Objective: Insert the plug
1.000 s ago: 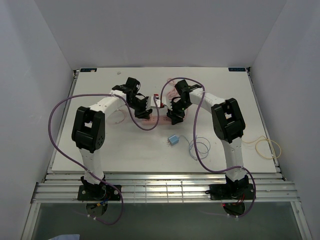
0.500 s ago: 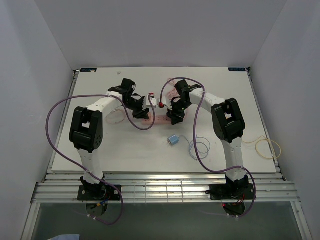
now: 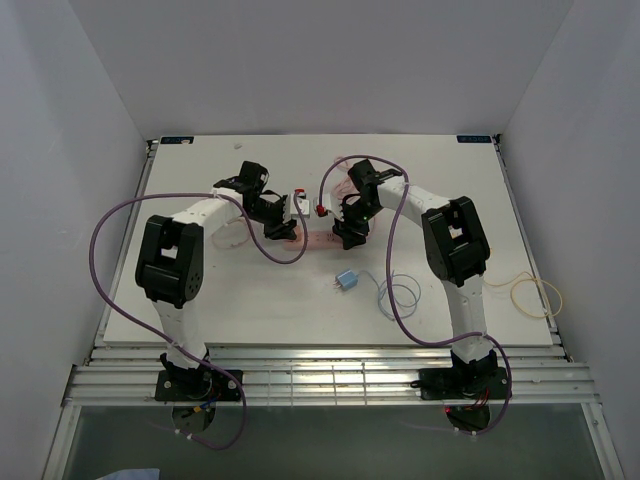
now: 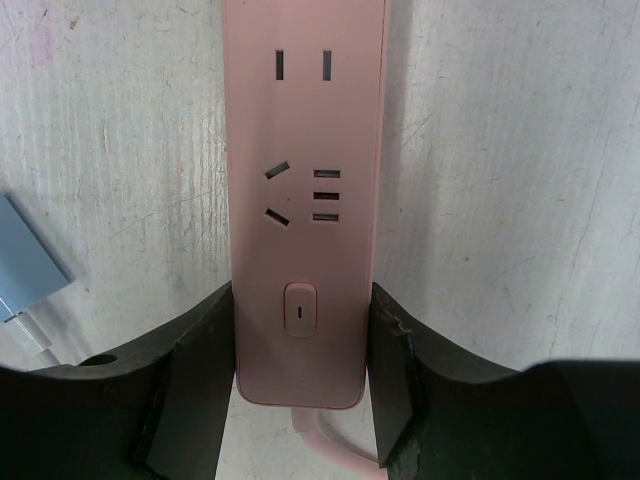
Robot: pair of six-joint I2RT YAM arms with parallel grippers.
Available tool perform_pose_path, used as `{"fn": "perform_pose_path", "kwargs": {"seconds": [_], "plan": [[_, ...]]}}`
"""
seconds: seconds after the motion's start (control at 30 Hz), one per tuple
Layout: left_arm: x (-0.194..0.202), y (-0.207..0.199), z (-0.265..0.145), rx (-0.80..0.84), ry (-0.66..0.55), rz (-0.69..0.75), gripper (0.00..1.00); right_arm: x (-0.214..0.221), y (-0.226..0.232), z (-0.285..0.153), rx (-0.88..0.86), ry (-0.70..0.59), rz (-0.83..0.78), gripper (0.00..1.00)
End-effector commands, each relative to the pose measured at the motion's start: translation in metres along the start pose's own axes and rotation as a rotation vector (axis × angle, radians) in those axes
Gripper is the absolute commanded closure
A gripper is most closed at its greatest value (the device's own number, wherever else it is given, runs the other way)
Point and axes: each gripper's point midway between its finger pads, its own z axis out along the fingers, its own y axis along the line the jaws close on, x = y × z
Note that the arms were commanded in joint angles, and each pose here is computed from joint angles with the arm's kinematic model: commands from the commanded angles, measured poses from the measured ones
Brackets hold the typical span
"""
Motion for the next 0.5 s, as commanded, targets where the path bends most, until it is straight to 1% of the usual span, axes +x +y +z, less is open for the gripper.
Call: {"fn": "perform_pose_path", "kwargs": {"seconds": [0.0, 0.2, 0.37, 0.47], "plan": [[0.065, -0.029, 0.006, 0.069, 0.213, -0.102, 1.00, 0.007, 0.021, 0.022, -0.075, 0.042, 0.018, 0.90], [0.078, -0.038, 0.021, 0.066, 0.258, -0.140, 1.00, 0.011, 0.021, 0.021, -0.067, 0.065, 0.022, 0.90], [0.090, -0.052, 0.030, 0.098, 0.278, -0.139, 1.00, 0.007, 0.020, 0.021, -0.069, 0.047, 0.017, 0.91], [0.087, -0.051, 0.030, 0.094, 0.274, -0.156, 1.00, 0.009, 0.020, 0.023, -0.071, 0.058, 0.018, 0.91]]}}
